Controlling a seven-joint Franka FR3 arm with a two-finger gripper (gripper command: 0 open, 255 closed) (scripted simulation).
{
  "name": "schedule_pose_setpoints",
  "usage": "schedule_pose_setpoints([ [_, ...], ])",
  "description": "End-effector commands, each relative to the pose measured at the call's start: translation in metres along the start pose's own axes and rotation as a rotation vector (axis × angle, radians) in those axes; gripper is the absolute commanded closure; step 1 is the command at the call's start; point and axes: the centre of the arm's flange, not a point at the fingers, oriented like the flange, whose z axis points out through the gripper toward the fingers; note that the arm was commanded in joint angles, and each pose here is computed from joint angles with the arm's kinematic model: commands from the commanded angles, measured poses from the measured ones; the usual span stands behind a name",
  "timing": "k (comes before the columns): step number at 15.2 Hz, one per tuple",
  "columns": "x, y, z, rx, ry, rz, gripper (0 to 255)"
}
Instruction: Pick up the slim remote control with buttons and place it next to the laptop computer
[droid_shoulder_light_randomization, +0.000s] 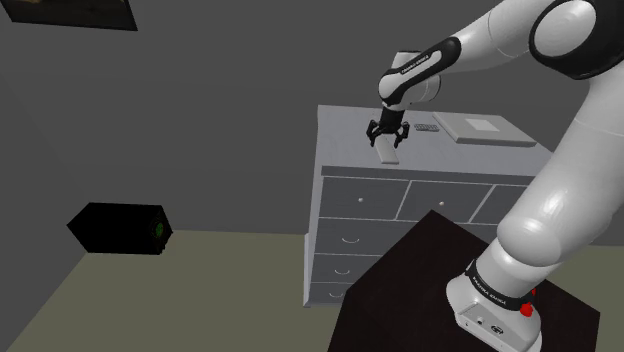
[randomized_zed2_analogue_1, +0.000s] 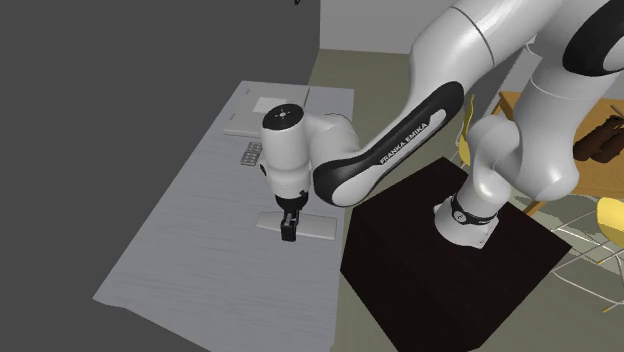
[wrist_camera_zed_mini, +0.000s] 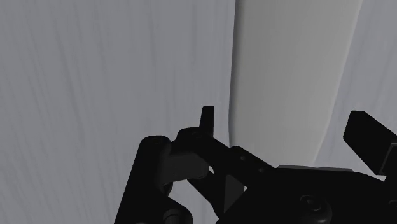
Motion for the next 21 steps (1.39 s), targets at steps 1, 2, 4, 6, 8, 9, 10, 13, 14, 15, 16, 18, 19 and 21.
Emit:
schedule_pose_setpoints([
  [1,0.0,0.0,0.003,0.0,0.001,0.0,0],
  [2,0.0,0.0,0.003,0.0,0.001,0.0,0],
  [4,0.0,0.0,0.003,0.0,0.001,0.0,0],
  [6,0.0,0.0,0.003,0.0,0.001,0.0,0],
  [8,0.0,0.0,0.003,0.0,0.001,0.0,255],
  [9,0.0,0.0,0.003,0.0,0.001,0.0,255],
  [10,0.0,0.0,0.003,0.0,0.001,0.0,255],
  [13,0.0,0.0,0.003,0.0,0.001,0.0,255],
  [14,0.0,0.0,0.003,0.0,0.001,0.0,255],
  [15,0.0,0.0,0.003,0.0,0.001,0.0,255],
  [16,0.0,0.0,0.003,0.0,0.001,0.0,255],
  [18,0.0,0.0,-0.002,0.0,0.001,0.0,255],
  [19,0.0,0.001,-0.007,0.0,0.001,0.0,255],
  [21,0.0,0.001,-0.018,0.0,0.001,0.0,255],
])
